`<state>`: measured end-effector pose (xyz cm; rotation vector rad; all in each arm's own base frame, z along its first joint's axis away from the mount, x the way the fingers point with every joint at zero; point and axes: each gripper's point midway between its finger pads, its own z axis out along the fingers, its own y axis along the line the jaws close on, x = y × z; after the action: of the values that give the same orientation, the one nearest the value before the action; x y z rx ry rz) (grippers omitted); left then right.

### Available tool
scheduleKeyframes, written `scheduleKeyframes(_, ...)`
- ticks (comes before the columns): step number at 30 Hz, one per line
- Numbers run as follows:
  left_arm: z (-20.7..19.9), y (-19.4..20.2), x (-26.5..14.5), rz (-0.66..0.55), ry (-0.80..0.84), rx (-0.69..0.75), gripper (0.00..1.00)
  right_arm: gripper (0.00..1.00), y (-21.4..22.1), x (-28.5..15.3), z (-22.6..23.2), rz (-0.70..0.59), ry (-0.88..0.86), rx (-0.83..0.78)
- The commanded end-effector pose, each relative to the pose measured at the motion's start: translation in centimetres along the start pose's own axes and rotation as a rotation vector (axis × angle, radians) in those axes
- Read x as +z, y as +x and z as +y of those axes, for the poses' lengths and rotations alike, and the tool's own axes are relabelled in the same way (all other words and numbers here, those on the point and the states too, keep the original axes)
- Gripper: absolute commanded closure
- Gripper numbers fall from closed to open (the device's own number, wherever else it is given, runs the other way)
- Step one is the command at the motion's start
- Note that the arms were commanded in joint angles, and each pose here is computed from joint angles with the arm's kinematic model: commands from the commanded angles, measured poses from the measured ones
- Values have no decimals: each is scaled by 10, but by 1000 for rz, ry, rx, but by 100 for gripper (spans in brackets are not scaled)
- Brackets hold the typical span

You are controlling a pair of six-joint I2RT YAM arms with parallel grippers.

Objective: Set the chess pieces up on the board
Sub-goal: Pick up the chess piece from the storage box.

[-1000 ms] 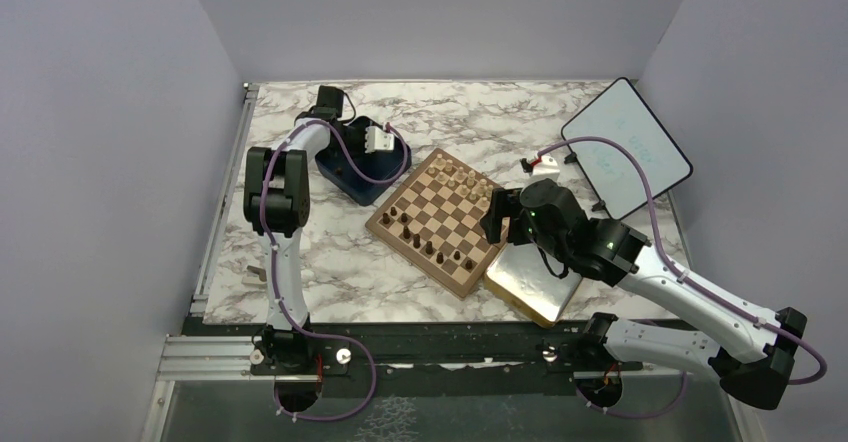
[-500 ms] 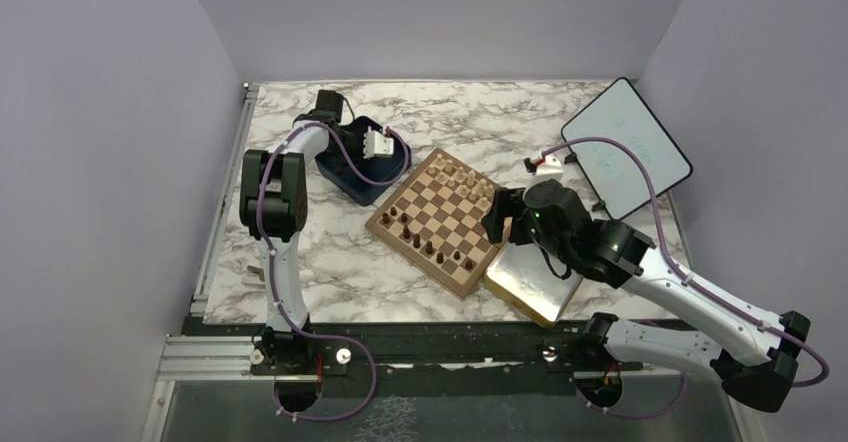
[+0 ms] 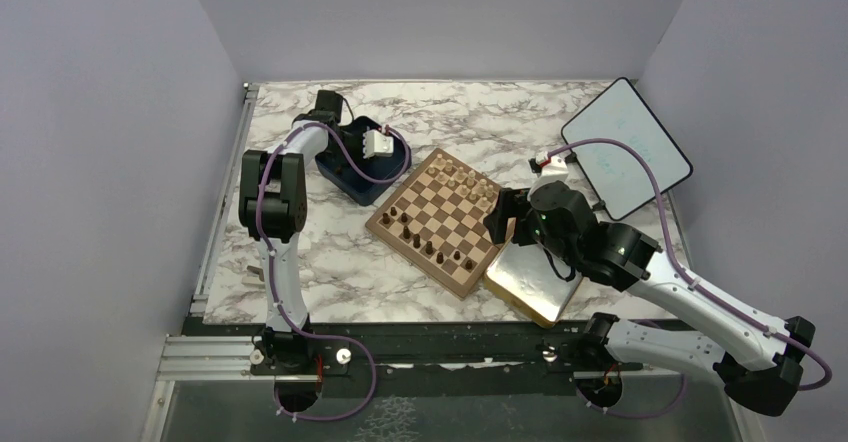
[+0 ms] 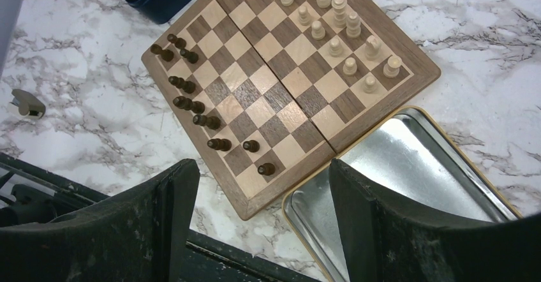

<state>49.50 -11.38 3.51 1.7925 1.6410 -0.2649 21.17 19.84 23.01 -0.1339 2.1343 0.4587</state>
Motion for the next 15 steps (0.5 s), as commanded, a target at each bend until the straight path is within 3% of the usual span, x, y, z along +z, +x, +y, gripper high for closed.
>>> scheduleKeyframes(1, -27, 10, 11, 26, 87, -110, 65, 20, -1, 0, 0, -13, 3, 4)
scheduleKeyframes(15, -26, 9, 28, 61, 86, -191, 64, 20, 0, 2, 0, -11, 6, 0)
